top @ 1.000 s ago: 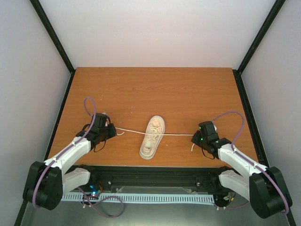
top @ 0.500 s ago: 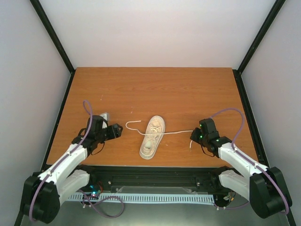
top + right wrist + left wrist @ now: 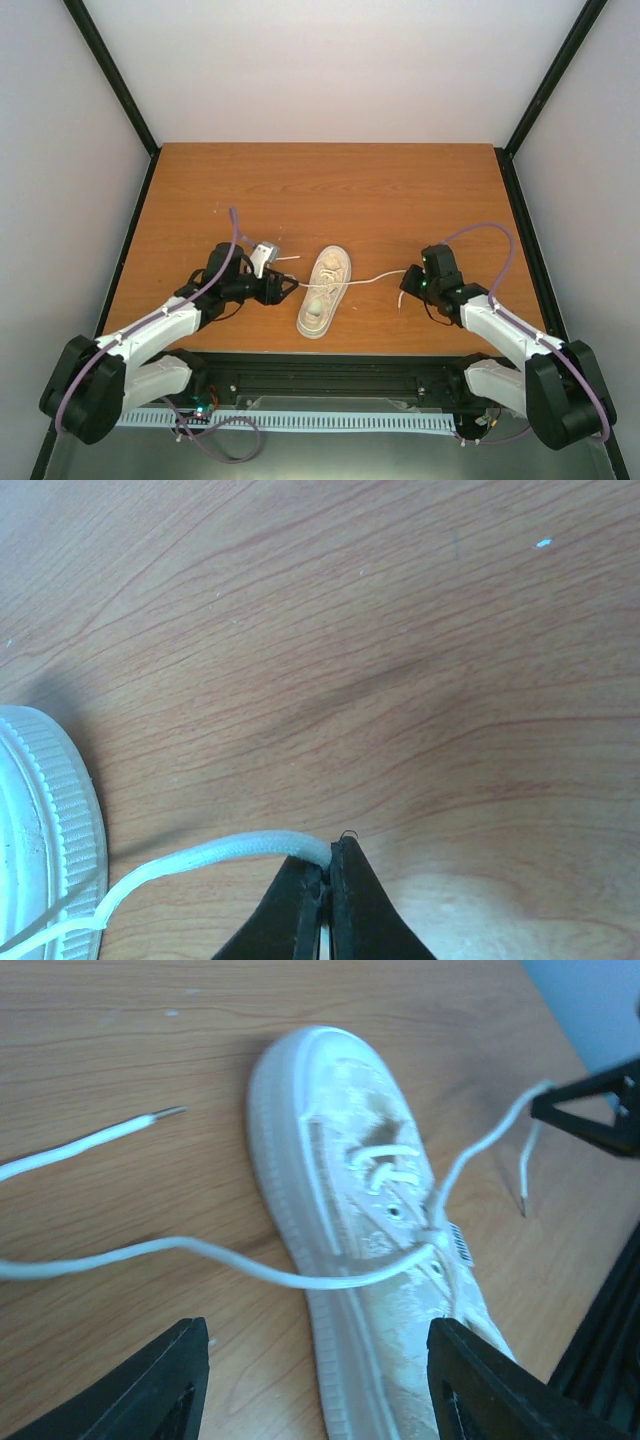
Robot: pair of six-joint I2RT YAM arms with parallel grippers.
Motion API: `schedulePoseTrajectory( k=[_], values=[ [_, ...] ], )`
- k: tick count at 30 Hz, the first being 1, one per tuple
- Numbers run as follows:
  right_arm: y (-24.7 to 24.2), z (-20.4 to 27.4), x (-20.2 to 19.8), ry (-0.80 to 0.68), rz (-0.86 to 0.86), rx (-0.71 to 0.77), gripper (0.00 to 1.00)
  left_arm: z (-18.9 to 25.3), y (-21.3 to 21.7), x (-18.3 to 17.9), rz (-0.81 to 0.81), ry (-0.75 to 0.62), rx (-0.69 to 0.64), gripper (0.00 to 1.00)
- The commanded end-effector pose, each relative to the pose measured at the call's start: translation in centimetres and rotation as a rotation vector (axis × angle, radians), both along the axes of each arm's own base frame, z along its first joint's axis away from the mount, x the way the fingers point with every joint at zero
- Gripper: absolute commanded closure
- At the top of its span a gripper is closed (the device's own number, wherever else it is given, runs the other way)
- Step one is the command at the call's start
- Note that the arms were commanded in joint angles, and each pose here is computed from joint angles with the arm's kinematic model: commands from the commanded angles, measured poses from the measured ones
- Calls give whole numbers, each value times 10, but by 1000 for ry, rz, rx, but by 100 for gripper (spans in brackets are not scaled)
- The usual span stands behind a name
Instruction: Tie the shoes
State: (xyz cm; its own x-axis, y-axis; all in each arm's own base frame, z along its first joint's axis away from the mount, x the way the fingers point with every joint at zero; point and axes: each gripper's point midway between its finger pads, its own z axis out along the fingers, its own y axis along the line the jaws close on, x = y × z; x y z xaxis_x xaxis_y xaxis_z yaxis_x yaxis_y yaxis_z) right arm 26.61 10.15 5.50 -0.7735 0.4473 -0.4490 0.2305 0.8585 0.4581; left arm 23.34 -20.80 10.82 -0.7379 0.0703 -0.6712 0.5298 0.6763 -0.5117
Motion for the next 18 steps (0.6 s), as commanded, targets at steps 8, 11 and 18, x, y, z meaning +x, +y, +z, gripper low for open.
schedulePoseTrajectory(
  k=[8, 11, 18],
  values=[
    [10, 10, 14, -34, 26, 41, 97, 4, -38, 11, -240, -182, 53, 44],
    [11, 10, 14, -35, 31, 45, 97, -17, -40, 19, -251, -139, 109, 50],
    [13, 7, 12, -25, 47, 52, 97, -21, -46, 23, -283, -148, 112, 53]
  ],
)
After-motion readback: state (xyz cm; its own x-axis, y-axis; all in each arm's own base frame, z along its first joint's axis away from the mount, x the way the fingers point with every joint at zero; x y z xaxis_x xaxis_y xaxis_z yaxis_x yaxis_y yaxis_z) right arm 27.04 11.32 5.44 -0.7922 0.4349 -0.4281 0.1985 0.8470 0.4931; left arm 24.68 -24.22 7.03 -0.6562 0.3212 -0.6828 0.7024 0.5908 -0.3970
